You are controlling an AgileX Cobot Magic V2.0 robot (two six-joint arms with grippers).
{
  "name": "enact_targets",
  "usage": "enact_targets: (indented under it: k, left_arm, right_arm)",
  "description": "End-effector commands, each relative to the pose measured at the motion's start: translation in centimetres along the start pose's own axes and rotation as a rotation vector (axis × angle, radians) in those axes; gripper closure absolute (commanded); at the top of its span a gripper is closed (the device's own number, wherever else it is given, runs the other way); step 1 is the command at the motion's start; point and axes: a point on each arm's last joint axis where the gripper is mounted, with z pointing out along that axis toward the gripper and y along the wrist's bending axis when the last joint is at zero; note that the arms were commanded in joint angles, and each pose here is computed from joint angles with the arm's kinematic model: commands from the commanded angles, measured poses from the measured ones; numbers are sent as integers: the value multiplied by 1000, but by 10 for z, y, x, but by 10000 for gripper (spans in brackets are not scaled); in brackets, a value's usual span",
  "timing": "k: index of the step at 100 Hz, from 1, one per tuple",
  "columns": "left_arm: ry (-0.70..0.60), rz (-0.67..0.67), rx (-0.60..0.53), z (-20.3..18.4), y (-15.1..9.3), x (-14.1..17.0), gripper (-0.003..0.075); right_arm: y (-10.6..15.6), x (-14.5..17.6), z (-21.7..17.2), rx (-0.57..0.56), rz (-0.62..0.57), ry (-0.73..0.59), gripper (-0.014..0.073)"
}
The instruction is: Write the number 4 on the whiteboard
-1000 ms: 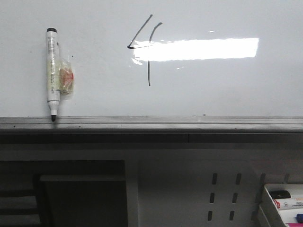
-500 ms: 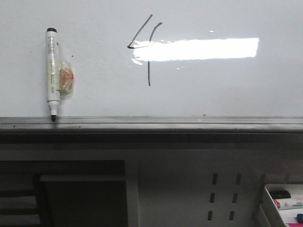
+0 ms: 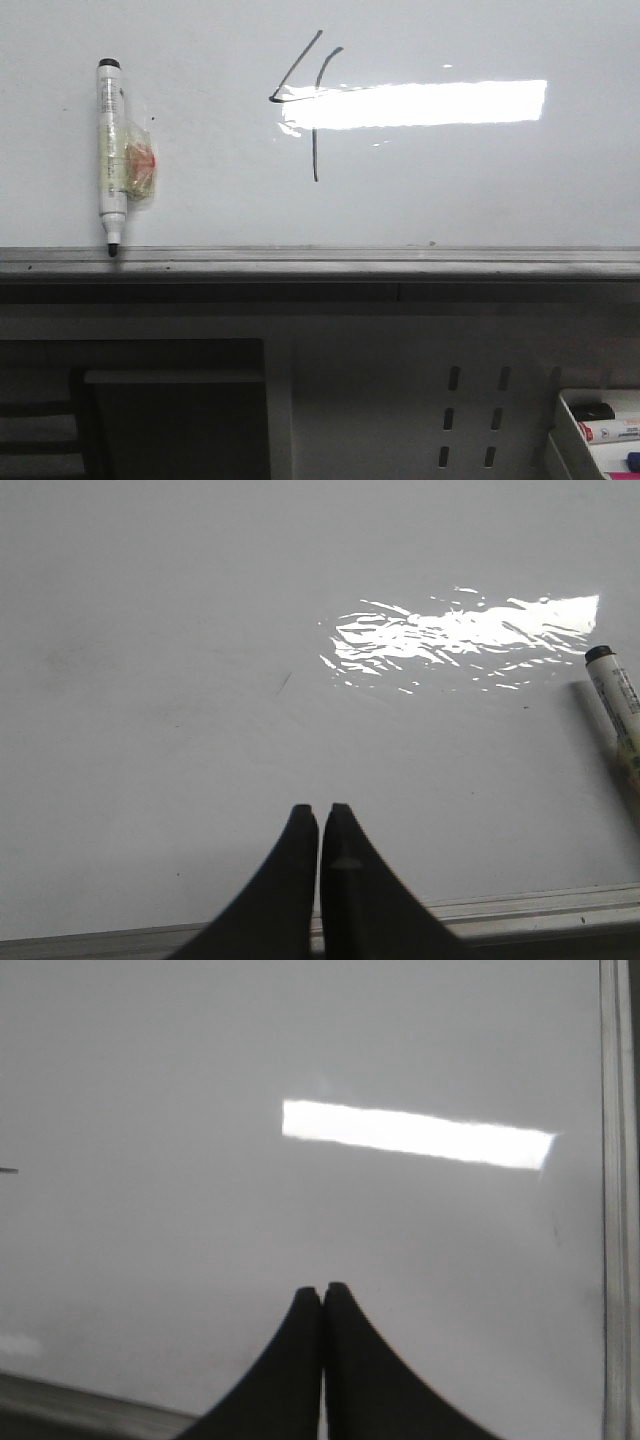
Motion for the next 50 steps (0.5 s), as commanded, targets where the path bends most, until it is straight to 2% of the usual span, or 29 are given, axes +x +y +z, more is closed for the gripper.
enact_targets:
  k: [1, 13, 30, 38, 50]
  left_arm:
    - [-71, -19, -7, -2, 1, 1, 741]
    - [-71, -19, -7, -2, 1, 1, 741]
    - [-71, -19, -7, -2, 1, 1, 741]
    - [-71, -19, -7, -2, 1, 1, 741]
    - [-71, -19, -7, -2, 1, 1, 741]
  right_arm:
    - [-2, -4, -1, 25, -59, -40, 662]
    - [1, 8, -3, 23, -122, -41, 662]
    - [4, 29, -7, 25, -134, -38, 662]
    - [4, 35, -11, 59, -137, -53, 662]
    - [2, 39, -11, 91, -146, -1, 662]
